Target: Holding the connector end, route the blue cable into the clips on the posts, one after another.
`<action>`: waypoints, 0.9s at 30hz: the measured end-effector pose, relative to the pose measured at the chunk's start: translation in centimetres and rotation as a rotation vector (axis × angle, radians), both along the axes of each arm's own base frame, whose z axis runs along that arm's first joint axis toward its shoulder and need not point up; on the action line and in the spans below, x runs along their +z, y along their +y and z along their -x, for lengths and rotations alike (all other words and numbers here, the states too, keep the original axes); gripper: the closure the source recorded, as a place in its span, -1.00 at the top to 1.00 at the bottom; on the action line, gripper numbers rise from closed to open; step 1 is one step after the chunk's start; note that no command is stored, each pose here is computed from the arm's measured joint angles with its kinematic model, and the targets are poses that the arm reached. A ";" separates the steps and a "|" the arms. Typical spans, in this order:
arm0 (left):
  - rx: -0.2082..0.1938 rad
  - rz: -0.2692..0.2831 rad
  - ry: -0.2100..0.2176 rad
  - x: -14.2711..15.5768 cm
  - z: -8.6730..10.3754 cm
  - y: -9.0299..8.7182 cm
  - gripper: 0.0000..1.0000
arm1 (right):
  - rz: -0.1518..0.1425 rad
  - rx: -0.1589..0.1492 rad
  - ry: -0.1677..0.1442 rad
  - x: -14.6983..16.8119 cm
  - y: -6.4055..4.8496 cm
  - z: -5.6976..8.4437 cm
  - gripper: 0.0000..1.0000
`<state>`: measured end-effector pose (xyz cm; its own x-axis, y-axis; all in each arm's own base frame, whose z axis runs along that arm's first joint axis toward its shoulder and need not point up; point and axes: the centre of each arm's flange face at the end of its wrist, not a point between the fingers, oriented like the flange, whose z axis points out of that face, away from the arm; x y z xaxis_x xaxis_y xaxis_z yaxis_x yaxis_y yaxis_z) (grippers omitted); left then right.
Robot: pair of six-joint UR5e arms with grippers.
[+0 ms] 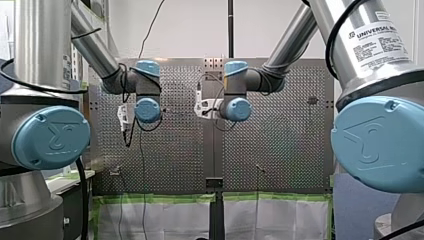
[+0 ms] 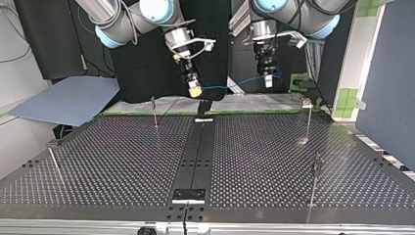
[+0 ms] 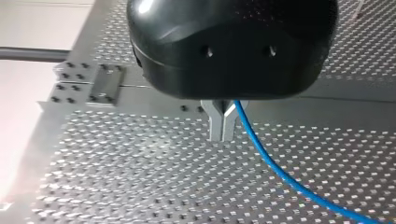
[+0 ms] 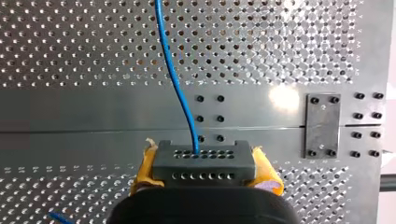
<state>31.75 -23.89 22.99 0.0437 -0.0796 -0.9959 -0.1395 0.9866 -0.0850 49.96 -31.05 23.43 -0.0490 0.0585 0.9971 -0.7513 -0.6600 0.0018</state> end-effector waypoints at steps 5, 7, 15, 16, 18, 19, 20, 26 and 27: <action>0.013 0.015 -0.030 2.2 -0.1 0.5 -1.00 | 0.004 0.009 0.024 0.7 0.1 -0.6 -1.00; 0.017 0.022 -0.046 3.2 -0.1 0.7 -1.00 | 0.002 0.011 0.025 1.1 0.0 -0.9 -1.00; 0.033 0.037 -0.075 5.3 -0.4 1.2 -1.00 | 0.006 0.035 0.012 3.0 -0.6 -1.9 -1.00; 0.036 0.038 -0.077 5.4 -0.6 1.3 -1.00 | 0.007 0.037 0.012 3.3 -0.7 -2.0 -1.00; 0.042 0.040 -0.079 5.8 -0.9 1.4 -1.00 | 0.010 0.044 0.011 4.1 -0.8 -2.3 -1.00; 0.046 0.040 -0.080 6.1 -1.1 1.5 -1.00 | 0.012 0.047 0.012 4.4 -0.9 -2.4 -1.00; 0.048 0.041 -0.081 6.4 -1.3 1.5 -1.00 | 0.015 0.052 0.011 4.9 -1.0 -2.6 -1.00; 0.061 0.059 -0.096 8.8 -2.4 1.7 -1.00 | 0.036 0.071 -0.011 8.6 -1.0 -3.1 -1.00; 0.063 0.064 -0.099 9.2 -2.6 1.7 -1.00 | 0.039 0.072 -0.016 9.3 -1.0 -3.2 -1.00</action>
